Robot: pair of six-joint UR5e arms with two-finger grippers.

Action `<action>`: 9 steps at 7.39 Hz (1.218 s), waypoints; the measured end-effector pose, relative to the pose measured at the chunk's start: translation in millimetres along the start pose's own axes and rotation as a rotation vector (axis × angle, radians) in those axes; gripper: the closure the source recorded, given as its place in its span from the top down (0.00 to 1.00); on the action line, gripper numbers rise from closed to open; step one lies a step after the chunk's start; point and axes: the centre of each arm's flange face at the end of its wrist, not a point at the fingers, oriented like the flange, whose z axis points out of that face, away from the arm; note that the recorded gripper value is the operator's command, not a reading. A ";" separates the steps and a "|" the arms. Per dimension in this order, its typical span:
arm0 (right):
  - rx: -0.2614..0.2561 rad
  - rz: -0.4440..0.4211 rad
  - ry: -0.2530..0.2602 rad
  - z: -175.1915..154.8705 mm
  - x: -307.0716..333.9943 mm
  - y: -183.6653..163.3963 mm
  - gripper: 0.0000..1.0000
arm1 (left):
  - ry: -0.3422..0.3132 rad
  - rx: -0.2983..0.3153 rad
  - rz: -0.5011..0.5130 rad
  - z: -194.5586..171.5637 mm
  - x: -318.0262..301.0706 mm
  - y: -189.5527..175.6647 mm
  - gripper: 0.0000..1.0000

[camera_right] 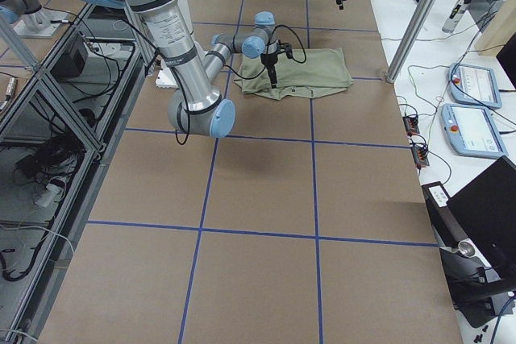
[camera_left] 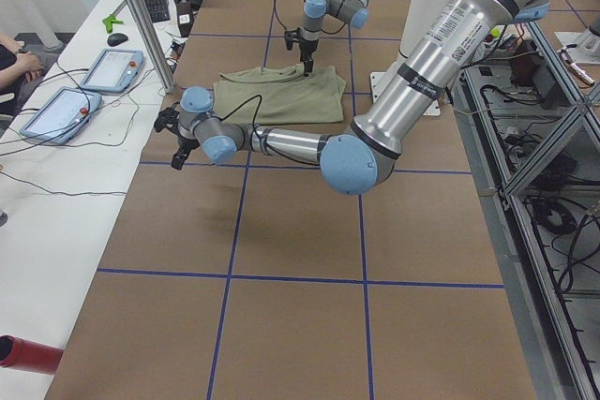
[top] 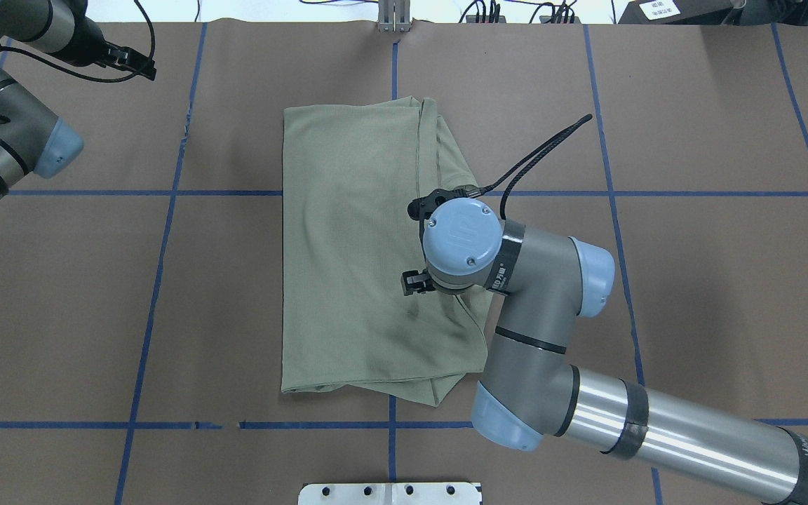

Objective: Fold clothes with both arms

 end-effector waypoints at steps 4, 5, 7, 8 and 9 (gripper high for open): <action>0.005 -0.002 -0.004 7.1 -9.6 -10.0 0.29 | -0.001 -0.001 0.000 0.4 -0.4 0.2 1.00; 0.004 -0.004 -0.001 7.6 -9.0 -10.0 0.27 | -0.001 -0.001 0.000 0.4 -0.4 0.2 1.00; 0.002 -0.005 0.006 8.9 -6.7 -10.5 0.00 | 0.000 -0.001 0.001 0.4 0.1 0.3 1.00; 0.003 -0.003 0.009 8.3 -4.9 -11.9 0.00 | 0.001 0.000 0.001 0.5 0.5 0.4 1.00; 0.007 0.006 0.013 5.7 0.3 -16.3 0.00 | 0.001 0.000 0.001 0.5 0.8 0.4 1.00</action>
